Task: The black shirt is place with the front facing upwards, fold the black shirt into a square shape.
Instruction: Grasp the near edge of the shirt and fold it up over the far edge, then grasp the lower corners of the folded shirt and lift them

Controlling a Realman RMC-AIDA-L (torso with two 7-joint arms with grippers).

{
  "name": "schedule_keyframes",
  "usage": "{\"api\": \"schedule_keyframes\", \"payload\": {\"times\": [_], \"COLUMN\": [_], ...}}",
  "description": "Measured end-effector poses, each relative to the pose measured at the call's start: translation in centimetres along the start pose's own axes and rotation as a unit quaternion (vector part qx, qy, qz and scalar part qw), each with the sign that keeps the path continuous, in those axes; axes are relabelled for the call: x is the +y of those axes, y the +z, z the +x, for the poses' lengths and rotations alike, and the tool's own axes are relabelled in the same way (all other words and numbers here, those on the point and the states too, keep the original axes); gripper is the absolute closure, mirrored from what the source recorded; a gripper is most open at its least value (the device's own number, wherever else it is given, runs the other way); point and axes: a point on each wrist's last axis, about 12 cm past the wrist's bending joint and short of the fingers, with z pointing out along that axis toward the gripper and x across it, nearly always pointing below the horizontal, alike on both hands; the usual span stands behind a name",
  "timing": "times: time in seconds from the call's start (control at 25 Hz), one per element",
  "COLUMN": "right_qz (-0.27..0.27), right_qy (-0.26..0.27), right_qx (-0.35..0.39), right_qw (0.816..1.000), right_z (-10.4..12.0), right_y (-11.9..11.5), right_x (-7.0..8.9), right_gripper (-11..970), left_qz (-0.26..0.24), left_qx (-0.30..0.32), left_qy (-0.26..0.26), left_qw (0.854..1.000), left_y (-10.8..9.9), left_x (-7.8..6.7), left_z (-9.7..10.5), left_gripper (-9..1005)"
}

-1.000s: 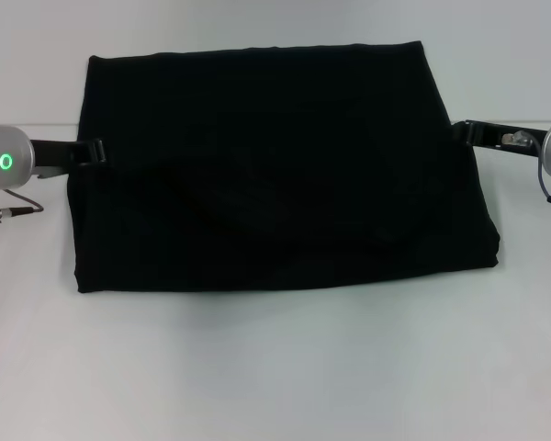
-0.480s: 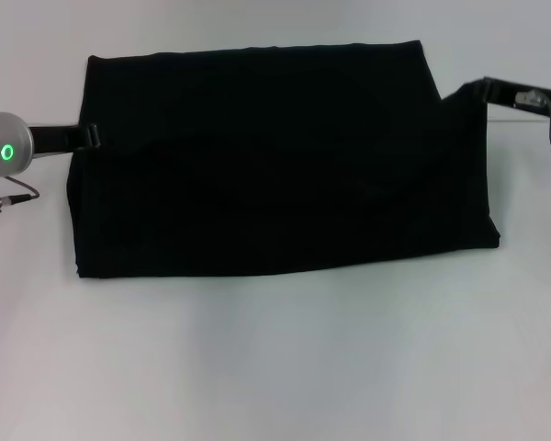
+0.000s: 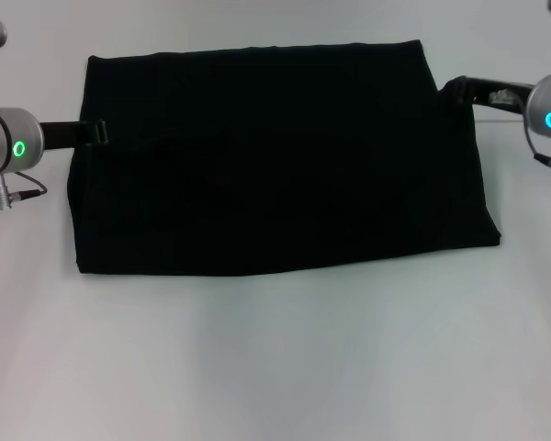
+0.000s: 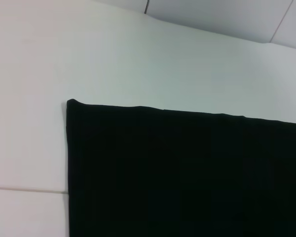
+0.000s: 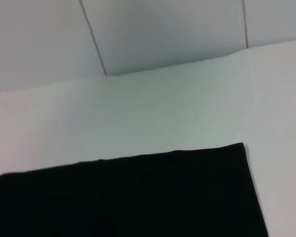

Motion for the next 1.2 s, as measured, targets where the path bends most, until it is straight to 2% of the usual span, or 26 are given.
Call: {"api": "schedule_keyframes", "payload": {"times": [0.32, 0.48, 0.6, 0.76, 0.84, 0.96, 1.0, 1.04, 1.08, 1.2], "right_qz": [-0.005, -0.012, -0.021, -0.063, -0.085, -0.128, -0.141, -0.153, -0.161, -0.186], "right_qy": [-0.015, -0.026, -0.025, 0.004, 0.021, 0.053, 0.065, 0.077, 0.086, 0.116], "right_qx": [0.001, 0.013, 0.018, 0.015, 0.021, 0.042, 0.049, 0.054, 0.055, 0.043], "right_qw": [1.000, 1.000, 0.999, 0.998, 0.996, 0.989, 0.987, 0.984, 0.982, 0.975], "right_z": [-0.3, -0.2, -0.4, -1.7, -2.2, -1.6, -1.0, -0.2, 0.4, 2.8], "right_y": [0.4, 0.4, 0.1, -1.8, -3.0, -4.8, -5.3, -5.8, -6.2, -7.8], "right_x": [1.1, 1.1, 0.9, -0.3, -1.1, -2.2, -2.5, -2.9, -3.3, -4.5], "right_gripper": [890, 888, 887, 885, 697, 555, 507, 460, 421, 304], "left_qz": [0.008, 0.015, 0.017, 0.038, 0.047, 0.079, 0.092, 0.116, 0.116, 0.150], "left_qx": [0.012, 0.035, 0.024, 0.006, 0.004, 0.020, 0.023, 0.021, 0.021, -0.009], "left_qy": [0.029, 0.018, 0.003, -0.021, -0.035, -0.075, -0.085, -0.098, -0.098, -0.094], "left_qw": [0.999, 0.999, 1.000, 0.999, 0.998, 0.994, 0.992, 0.988, 0.988, 0.984], "left_y": [0.5, 0.5, -0.5, -3.2, -4.3, -5.8, -6.0, -6.4, -6.4, -7.0], "left_x": [-1.2, -1.6, -1.3, -0.8, -0.4, 0.7, 1.1, 2.2, 2.2, 3.8], "left_z": [0.2, 0.2, -0.6, -1.0, -0.6, 0.8, 1.4, 2.8, 2.8, 4.8], "left_gripper": [897, 881, 869, 813, 764, 691, 667, 643, 600, 472]}}
